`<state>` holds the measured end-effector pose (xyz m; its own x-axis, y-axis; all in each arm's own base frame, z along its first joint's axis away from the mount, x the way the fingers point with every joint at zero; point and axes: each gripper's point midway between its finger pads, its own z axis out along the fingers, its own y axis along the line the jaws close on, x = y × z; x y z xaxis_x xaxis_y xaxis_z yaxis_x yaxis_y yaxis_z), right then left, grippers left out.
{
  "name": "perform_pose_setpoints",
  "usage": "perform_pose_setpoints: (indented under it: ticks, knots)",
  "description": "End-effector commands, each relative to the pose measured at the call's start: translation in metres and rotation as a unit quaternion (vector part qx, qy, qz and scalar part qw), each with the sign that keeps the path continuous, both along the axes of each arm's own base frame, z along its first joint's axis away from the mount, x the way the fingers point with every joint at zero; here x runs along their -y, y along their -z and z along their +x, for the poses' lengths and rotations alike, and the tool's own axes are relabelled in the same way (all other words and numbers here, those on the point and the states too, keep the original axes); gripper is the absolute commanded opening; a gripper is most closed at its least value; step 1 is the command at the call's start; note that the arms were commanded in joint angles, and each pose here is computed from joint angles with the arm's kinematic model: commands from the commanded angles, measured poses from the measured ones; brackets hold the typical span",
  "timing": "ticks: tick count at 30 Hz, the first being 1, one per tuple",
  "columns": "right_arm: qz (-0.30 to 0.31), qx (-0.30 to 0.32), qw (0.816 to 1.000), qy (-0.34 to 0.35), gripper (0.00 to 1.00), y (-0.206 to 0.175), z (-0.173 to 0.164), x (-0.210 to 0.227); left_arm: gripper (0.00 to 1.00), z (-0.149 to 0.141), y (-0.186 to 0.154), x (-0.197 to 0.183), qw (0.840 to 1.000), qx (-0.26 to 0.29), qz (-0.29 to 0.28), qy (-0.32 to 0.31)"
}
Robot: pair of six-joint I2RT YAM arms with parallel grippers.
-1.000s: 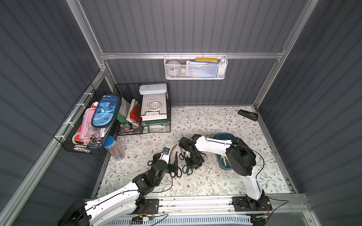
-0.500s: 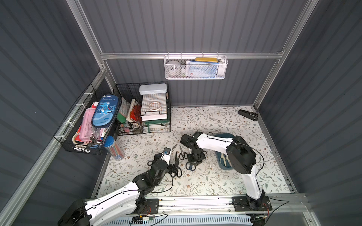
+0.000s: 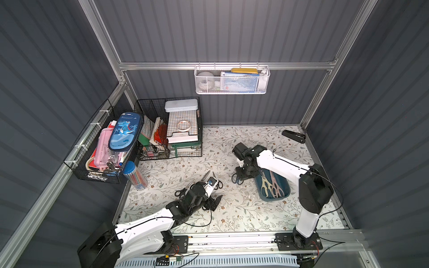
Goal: Put the scissors into the storage box
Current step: Pick up the scissors from the center of the board, then place the scissors in the storage box.
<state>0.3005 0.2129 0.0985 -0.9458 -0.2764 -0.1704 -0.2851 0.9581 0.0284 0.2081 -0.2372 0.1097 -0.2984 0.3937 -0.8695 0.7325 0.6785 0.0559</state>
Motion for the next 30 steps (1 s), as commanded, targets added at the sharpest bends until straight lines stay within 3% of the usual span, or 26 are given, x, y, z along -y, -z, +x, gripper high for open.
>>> perform_pose_setpoints:
  ticks: [1, 5, 10, 13, 23, 30]
  knots:
    - [-0.034, 0.001, 0.999, 0.003, 0.0, -0.018, -0.005, 0.04, 0.99, -0.005, -0.014, 0.001, 0.999, 0.035, -0.025, 0.02]
    - [-0.059, -0.025, 0.998, 0.013, 0.0, -0.035, -0.022, 0.076, 0.99, -0.004, -0.022, -0.008, 0.998, 0.052, -0.044, 0.003]
    - [-0.147, -0.105, 0.983, 0.019, 0.0, -0.043, -0.059, 0.118, 0.99, -0.003, -0.024, -0.01, 0.997, 0.058, -0.046, -0.003]
    - [-0.136, -0.107, 0.985, 0.016, 0.0, -0.043, -0.062, 0.118, 0.99, -0.003, -0.019, -0.006, 0.998, 0.051, -0.037, 0.004]
    - [-0.182, -0.144, 0.973, 0.005, 0.0, -0.001, -0.045, 0.133, 1.0, -0.004, -0.019, -0.005, 0.998, 0.048, -0.039, 0.007]
    - [-0.188, -0.11, 0.975, -0.039, 0.0, 0.008, -0.02, 0.129, 0.99, -0.002, -0.02, -0.006, 0.998, 0.051, -0.039, 0.002]
